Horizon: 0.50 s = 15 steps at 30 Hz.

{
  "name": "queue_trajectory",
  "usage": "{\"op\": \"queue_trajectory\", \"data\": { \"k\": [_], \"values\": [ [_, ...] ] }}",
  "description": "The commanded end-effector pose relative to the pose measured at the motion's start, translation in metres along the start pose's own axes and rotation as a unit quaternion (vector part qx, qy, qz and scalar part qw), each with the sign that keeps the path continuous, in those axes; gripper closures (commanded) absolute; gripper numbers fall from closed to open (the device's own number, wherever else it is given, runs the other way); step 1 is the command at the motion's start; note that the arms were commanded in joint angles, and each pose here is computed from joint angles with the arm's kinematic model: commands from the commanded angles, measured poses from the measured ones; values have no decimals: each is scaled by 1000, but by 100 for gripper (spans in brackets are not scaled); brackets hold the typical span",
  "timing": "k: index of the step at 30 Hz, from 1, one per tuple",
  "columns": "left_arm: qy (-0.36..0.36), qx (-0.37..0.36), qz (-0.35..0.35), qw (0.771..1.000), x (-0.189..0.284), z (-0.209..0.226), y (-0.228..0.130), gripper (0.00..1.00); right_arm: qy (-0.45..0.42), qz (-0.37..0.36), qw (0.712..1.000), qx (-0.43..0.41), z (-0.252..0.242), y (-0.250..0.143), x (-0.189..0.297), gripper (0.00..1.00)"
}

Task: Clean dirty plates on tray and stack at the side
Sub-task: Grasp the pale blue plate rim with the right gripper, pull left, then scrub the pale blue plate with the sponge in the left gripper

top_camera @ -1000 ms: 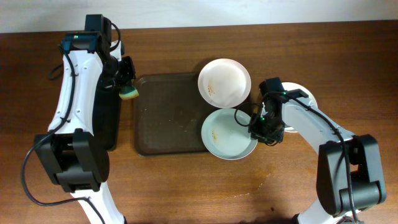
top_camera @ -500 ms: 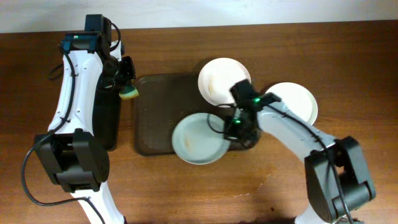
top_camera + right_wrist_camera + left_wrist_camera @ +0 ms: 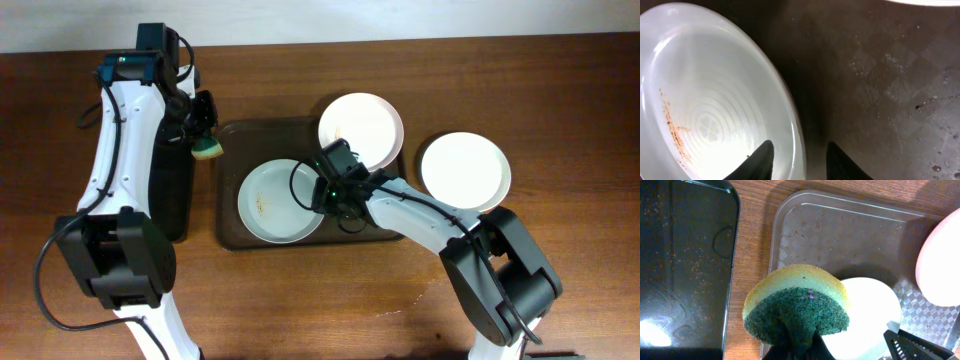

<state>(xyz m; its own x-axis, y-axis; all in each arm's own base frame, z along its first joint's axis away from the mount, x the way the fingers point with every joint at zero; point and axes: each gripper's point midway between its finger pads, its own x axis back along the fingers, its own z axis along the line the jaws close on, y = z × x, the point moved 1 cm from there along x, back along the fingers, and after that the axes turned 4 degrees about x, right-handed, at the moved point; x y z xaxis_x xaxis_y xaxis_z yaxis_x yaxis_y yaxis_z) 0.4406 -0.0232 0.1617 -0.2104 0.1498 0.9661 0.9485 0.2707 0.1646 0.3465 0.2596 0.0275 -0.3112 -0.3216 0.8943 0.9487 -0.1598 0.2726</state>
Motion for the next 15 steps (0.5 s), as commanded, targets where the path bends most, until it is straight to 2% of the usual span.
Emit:
{"op": "queue_trajectory", "data": {
  "k": [1,2,3,7,13,15],
  "values": [
    [-22,-8,-2,1000,6,-8,1,99,6,-22,1000,2,3,13,0,65],
    [-23,-8,0,1000,5,-9,-1,99,9,-26,1000,4,3,17,0,67],
    [-23,-14,6,1000,5,-14,-4,99,11,-30,999,0,-1,22,-3,75],
    [-24,-32,19,999,-2,-28,-15,99,27,-5,1000,0,1,13,-22,80],
    [-23,-42,66,997,-30,-34,-43,99,38,-8,999,-1,4,15,-31,96],
    [-43,-40,84,995,-41,-39,-52,99,38,-7,999,-4,4,14,-31,96]
  ]
}}
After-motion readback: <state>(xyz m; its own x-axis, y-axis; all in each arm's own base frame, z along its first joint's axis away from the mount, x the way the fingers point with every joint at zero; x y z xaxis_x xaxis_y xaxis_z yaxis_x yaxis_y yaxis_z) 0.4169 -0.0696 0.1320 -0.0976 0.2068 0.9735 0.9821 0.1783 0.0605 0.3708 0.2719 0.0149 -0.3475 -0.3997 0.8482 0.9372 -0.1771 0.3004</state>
